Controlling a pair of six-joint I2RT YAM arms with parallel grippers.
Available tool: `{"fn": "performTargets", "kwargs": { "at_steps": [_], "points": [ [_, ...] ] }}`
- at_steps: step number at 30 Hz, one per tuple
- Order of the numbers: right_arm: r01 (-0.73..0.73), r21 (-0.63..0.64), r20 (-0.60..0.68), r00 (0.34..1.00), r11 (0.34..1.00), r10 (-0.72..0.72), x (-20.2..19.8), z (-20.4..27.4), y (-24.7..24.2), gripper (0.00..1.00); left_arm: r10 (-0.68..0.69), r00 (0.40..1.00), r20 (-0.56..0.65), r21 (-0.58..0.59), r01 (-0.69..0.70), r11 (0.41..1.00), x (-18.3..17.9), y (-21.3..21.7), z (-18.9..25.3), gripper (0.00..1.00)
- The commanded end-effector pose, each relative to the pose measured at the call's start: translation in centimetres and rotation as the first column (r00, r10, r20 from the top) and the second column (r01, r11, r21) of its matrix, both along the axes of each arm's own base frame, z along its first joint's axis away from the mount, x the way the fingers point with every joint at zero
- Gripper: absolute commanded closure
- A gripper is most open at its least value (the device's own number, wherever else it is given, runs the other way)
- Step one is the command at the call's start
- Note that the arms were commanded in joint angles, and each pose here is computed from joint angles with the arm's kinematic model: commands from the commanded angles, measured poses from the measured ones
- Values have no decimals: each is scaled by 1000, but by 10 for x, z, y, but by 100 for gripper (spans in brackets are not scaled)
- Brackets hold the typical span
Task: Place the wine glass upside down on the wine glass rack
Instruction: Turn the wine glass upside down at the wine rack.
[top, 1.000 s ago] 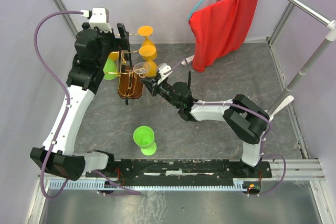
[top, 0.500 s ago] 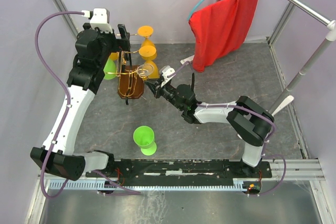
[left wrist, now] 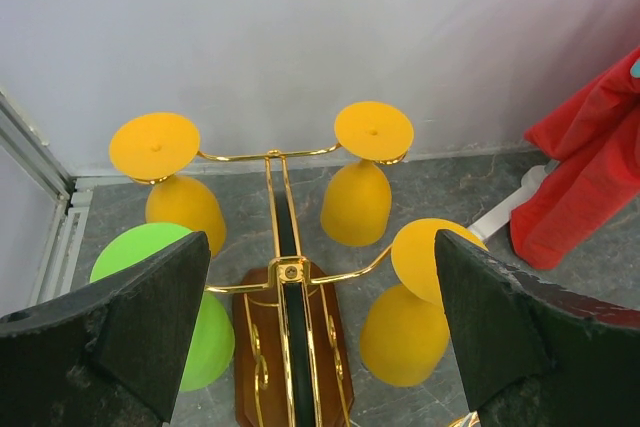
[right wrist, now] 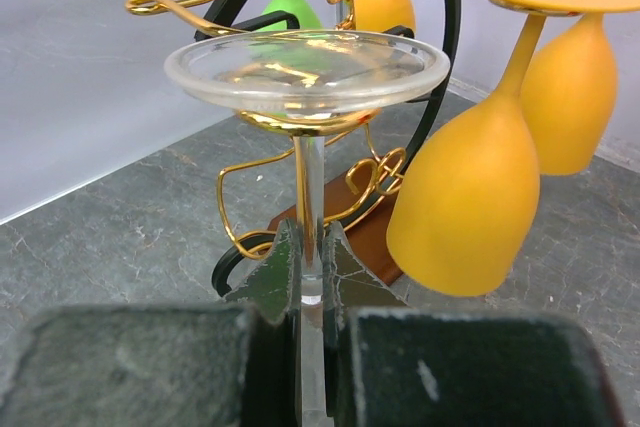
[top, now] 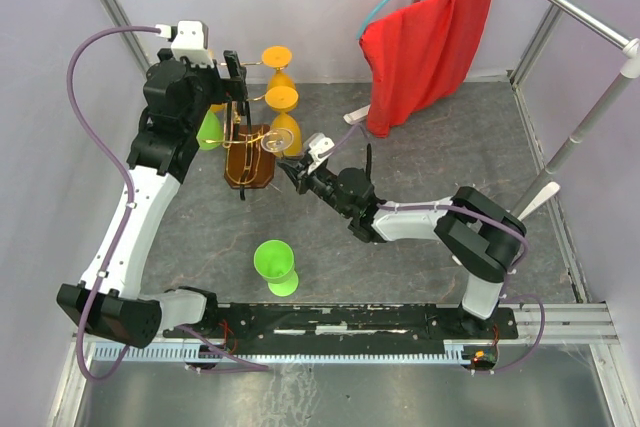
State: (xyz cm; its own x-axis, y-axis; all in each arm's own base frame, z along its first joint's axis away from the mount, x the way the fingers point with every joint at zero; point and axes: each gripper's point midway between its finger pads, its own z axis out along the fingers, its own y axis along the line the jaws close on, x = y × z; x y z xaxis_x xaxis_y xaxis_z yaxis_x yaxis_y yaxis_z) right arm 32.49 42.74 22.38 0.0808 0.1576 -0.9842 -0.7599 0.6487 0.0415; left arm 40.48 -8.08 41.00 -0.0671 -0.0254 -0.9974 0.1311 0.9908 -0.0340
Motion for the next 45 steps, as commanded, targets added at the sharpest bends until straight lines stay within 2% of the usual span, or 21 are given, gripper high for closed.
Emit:
{"fn": "performTargets", "kwargs": {
  "at_steps": [1,10,19,23,30,37,42,45],
  "points": [
    [16,68,64,998,998,-20,-7,32,-10,99,15,998,61,-36,-12,999,-7,5,19,1],
    [-36,37,87,996,999,33,-15,31,6,99,18,998,60,-40,-16,999,-7,5,18,1],
    [-75,11,73,995,997,74,-20,25,20,66,26,998,51,-35,-24,999,-11,7,15,1],
    [-60,1,71,996,998,60,-21,22,14,56,28,998,52,-34,-26,999,-11,8,14,1],
    [-30,-33,61,998,999,32,-25,15,-3,50,25,998,53,-44,-22,999,-12,7,16,1],
    [75,-97,41,997,992,-72,-26,11,-40,41,28,999,46,-16,-27,1000,-22,11,18,1],
    [134,-253,-66,986,958,-155,-31,-3,-71,33,30,999,43,18,-31,999,-32,16,21,1],
    [125,-314,-153,972,941,-180,-41,7,-87,31,21,1000,21,33,-21,999,-37,16,19,1]
  ]
}}
